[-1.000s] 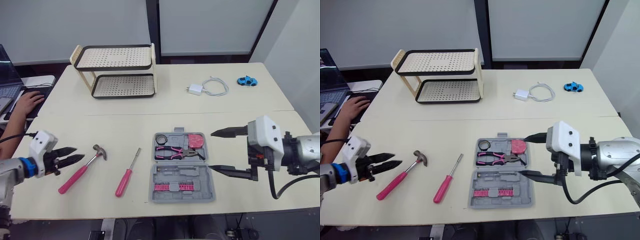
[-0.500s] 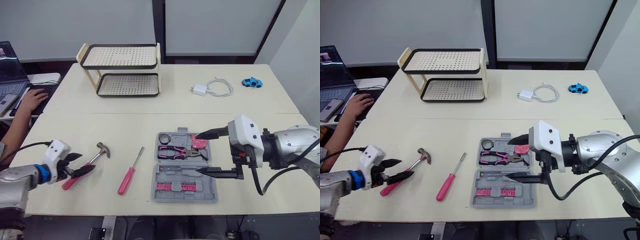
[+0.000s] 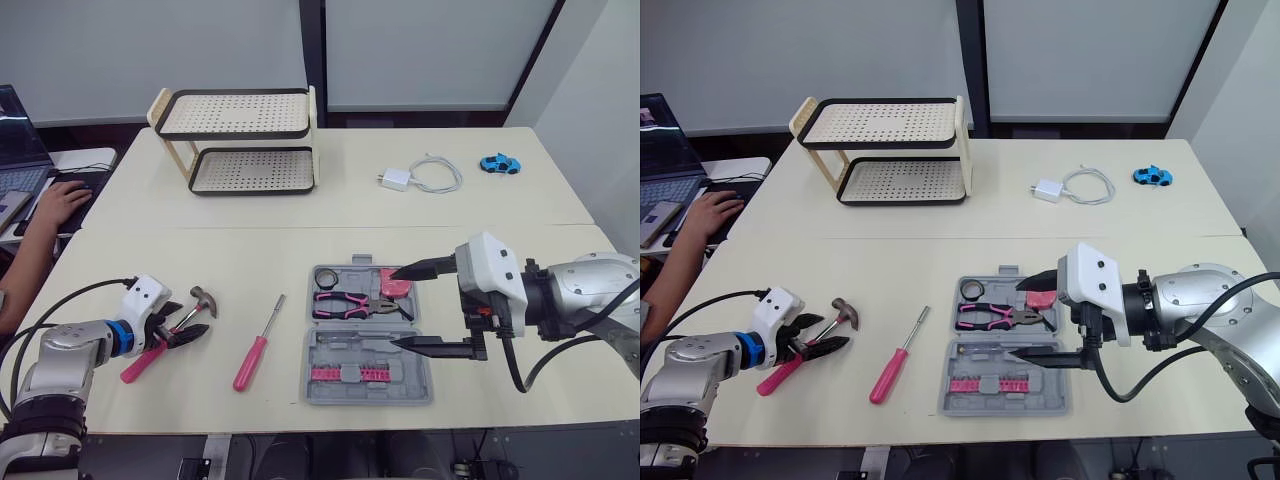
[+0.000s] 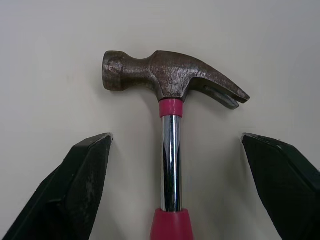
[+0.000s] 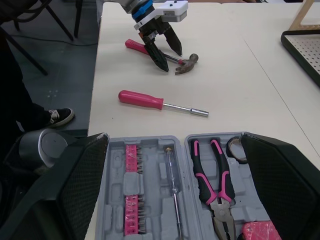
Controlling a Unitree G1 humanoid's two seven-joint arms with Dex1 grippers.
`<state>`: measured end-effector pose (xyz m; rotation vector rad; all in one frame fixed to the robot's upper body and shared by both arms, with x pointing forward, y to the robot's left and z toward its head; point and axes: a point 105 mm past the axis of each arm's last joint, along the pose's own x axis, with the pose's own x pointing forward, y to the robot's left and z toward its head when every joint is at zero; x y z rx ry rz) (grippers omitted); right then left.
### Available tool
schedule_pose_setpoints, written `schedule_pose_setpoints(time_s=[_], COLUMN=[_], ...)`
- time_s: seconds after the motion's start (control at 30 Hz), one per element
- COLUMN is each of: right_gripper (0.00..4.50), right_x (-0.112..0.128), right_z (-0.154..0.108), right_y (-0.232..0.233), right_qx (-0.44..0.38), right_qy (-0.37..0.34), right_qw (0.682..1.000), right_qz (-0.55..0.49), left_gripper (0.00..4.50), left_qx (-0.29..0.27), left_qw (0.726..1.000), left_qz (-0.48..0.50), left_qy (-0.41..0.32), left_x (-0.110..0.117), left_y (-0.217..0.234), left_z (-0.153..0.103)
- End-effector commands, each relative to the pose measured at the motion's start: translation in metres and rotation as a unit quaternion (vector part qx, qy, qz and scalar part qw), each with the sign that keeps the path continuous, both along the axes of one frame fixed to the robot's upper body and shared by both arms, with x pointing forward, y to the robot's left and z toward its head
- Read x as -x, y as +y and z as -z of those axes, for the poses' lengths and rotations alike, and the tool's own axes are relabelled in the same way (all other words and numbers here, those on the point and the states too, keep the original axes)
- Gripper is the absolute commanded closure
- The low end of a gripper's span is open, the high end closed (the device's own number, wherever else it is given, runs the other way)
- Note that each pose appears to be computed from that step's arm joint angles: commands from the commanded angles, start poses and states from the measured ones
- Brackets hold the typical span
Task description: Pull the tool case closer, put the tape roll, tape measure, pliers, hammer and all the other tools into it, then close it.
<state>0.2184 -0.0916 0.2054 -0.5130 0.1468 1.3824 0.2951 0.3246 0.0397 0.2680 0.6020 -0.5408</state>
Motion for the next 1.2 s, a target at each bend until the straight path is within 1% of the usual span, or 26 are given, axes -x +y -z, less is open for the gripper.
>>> schedule_pose_setpoints(time_s=[0.03,0.1,0.37,0.4,0.5,0.6,0.73,0.93,1.03,1.13,1.2], right_gripper=[0.0,0.0,0.0,0.0,0.0,0.0,0.0,0.0,0.0,0.0,0.0], right_x=[0.0,0.0,0.0,0.0,0.001,0.001,0.001,0.0,0.0,0.001,0.001], right_z=[-0.008,-0.009,-0.008,-0.008,-0.007,-0.007,-0.006,-0.005,-0.005,-0.003,-0.001], right_y=[-0.002,-0.003,-0.005,-0.005,-0.006,-0.006,-0.006,-0.006,-0.006,-0.01,-0.017], right_qx=[0.001,0.002,0.003,0.003,0.003,0.001,-0.002,-0.004,-0.002,0.004,0.014], right_qy=[-0.028,-0.029,-0.027,-0.027,-0.027,-0.029,-0.03,-0.031,-0.031,-0.03,-0.027], right_qw=[1.0,1.0,0.999,0.999,0.999,0.999,0.999,0.999,0.999,0.999,0.998], right_qz=[0.004,0.007,0.016,0.017,0.022,0.027,0.031,0.033,0.034,0.039,0.047], left_gripper=[1.22,1.88,4.37,4.46,4.46,4.46,4.46,4.46,4.46,4.46,4.46], left_qx=[-0.008,-0.006,-0.007,-0.007,-0.001,0.002,0.011,0.016,0.017,0.008,-0.008], left_qw=[1.0,1.0,0.999,0.999,1.0,1.0,0.999,0.997,0.994,0.987,0.979], left_qz=[0.0,0.008,0.034,0.034,0.022,0.021,0.023,0.041,0.069,0.134,0.185], left_qy=[0.021,0.028,0.019,0.016,0.003,-0.012,-0.04,-0.059,-0.08,-0.085,-0.082], left_x=[0.005,0.007,0.0,0.0,-0.001,-0.001,-0.006,-0.008,-0.007,-0.001,0.006], left_y=[0.002,-0.002,-0.015,-0.015,-0.008,-0.004,-0.003,-0.009,-0.02,-0.041,-0.057], left_z=[0.011,0.015,0.018,0.018,0.009,-0.003,-0.028,-0.047,-0.06,-0.069,-0.073])
